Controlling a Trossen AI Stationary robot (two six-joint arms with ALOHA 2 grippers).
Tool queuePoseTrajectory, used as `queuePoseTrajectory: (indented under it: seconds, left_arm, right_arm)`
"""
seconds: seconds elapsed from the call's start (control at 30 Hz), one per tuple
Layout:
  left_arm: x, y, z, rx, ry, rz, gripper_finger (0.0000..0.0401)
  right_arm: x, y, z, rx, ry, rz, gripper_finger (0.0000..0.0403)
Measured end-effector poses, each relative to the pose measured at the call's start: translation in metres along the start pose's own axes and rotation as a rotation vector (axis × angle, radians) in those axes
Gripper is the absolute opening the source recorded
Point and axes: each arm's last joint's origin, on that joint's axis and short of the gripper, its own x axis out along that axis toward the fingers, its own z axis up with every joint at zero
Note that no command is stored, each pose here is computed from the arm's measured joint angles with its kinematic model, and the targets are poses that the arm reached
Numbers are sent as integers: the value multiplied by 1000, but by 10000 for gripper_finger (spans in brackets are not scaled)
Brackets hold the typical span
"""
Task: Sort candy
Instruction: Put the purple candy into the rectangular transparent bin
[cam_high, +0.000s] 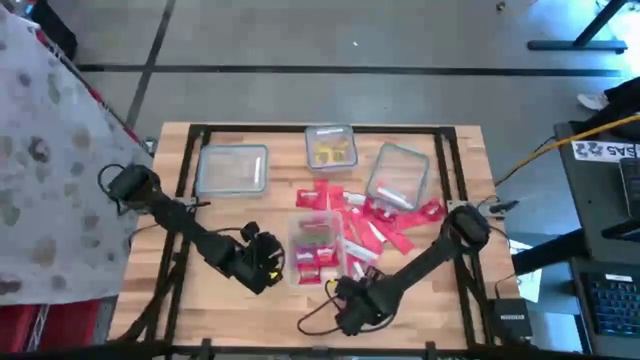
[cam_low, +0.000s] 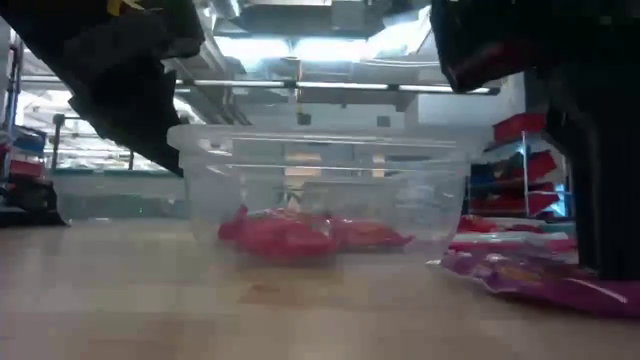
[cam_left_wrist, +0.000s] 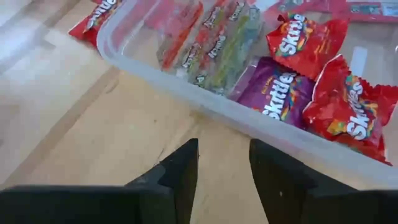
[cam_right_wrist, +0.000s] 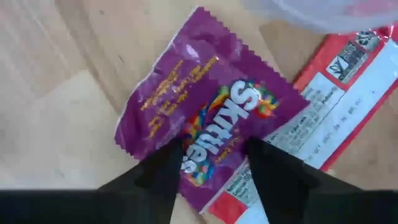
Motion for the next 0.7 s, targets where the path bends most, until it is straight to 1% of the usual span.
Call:
queuePoseTrajectory:
  seconds: [0.17,0.2,0.3,0.37,0.5,0.57,0.7]
  left_arm:
    - [0,0,0,-2,0,0,129]
    - [0,0,0,-3,0,0,129]
    - [0,0,0,-3,0,0,129]
    - [0,0,0,-3,-1,0,129]
    - [0,0,0,-3,-1,0,129]
    - [0,0,0,-3,0,0,129]
    - [0,0,0,-3,0,0,129]
  right_arm:
    - [-1,-4,-1,-38,4,-37,24]
    - [-3,-6,-2,-55,9,-48,13]
    - [-13,-15,-5,-72,32,-102,13]
    - [-25,-20,-8,-114,21,-118,7]
    - [-65,-32,-9,-202,-51,-112,5]
    - [-75,-36,-8,-246,-75,-109,3]
    - [-96,-46,6,-360,-157,-72,2]
